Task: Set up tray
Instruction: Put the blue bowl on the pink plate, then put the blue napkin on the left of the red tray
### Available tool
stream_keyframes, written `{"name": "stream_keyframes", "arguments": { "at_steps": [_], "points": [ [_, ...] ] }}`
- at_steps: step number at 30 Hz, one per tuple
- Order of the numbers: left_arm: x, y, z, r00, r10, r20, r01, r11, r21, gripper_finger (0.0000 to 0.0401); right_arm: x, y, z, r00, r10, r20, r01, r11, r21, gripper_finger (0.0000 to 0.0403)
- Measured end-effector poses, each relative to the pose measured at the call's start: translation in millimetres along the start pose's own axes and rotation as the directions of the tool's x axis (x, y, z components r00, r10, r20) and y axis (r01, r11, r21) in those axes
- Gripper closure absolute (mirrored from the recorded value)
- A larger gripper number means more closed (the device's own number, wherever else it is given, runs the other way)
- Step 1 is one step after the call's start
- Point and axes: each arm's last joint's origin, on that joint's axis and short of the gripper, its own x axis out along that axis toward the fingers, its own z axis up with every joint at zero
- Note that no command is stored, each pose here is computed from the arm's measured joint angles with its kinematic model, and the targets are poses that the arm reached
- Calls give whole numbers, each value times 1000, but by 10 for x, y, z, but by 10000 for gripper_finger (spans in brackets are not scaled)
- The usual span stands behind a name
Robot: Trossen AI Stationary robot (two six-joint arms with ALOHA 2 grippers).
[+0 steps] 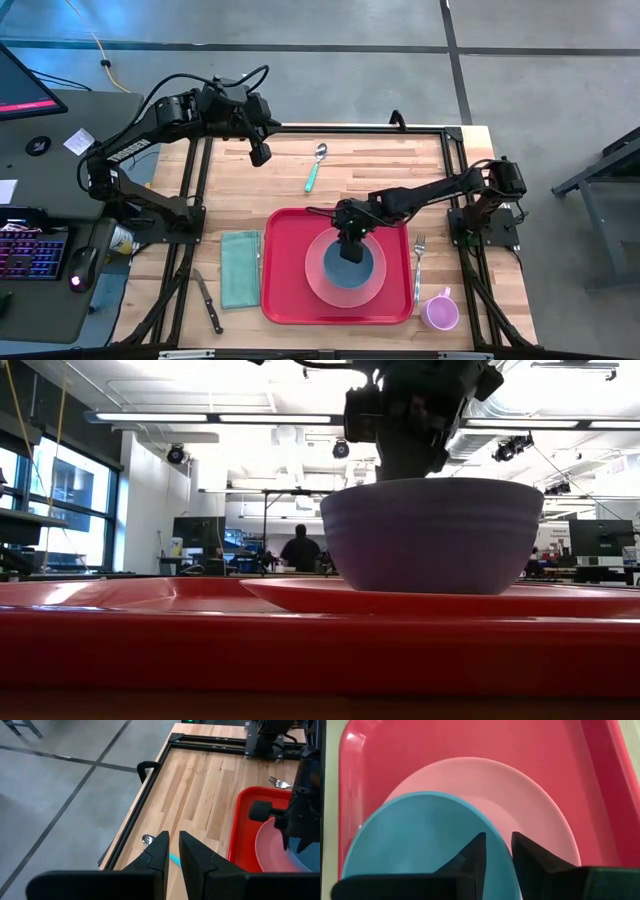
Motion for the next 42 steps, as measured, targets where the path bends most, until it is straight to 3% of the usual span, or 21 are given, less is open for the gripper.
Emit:
{"name": "stream_keyframes", "arguments": {
  "at_steps": [10,14,21,27,29,33,38,42],
  "points": [
    [0,4,26,1000,4,27,-4,1000,-4,327,-1,13,32,999,10,34,-11,1000,21,329],
    [85,0,74,999,12,50,-10,1000,-29,327,-67,16,64,998,19,64,-24,997,76,329],
    [541,159,119,997,71,15,-66,977,-204,327,-602,78,157,975,35,219,-67,988,142,329],
    [1071,425,-105,979,34,-203,-106,929,-354,327,-1181,93,69,943,-68,325,-12,972,236,329],
    [1154,495,-255,942,15,-335,-147,916,-372,327,-1352,84,14,933,-104,346,15,968,249,329],
    [1076,505,-511,815,-52,-577,-177,926,-333,327,-1627,51,-98,902,-197,384,89,956,279,329],
    [899,324,-781,659,-288,-694,20,930,-367,327,-1856,16,-213,869,-273,412,167,947,274,329],
    [882,120,-1078,597,-389,-701,113,906,-407,327,-1932,1,-259,857,-300,419,216,947,237,329]
  ]
}}
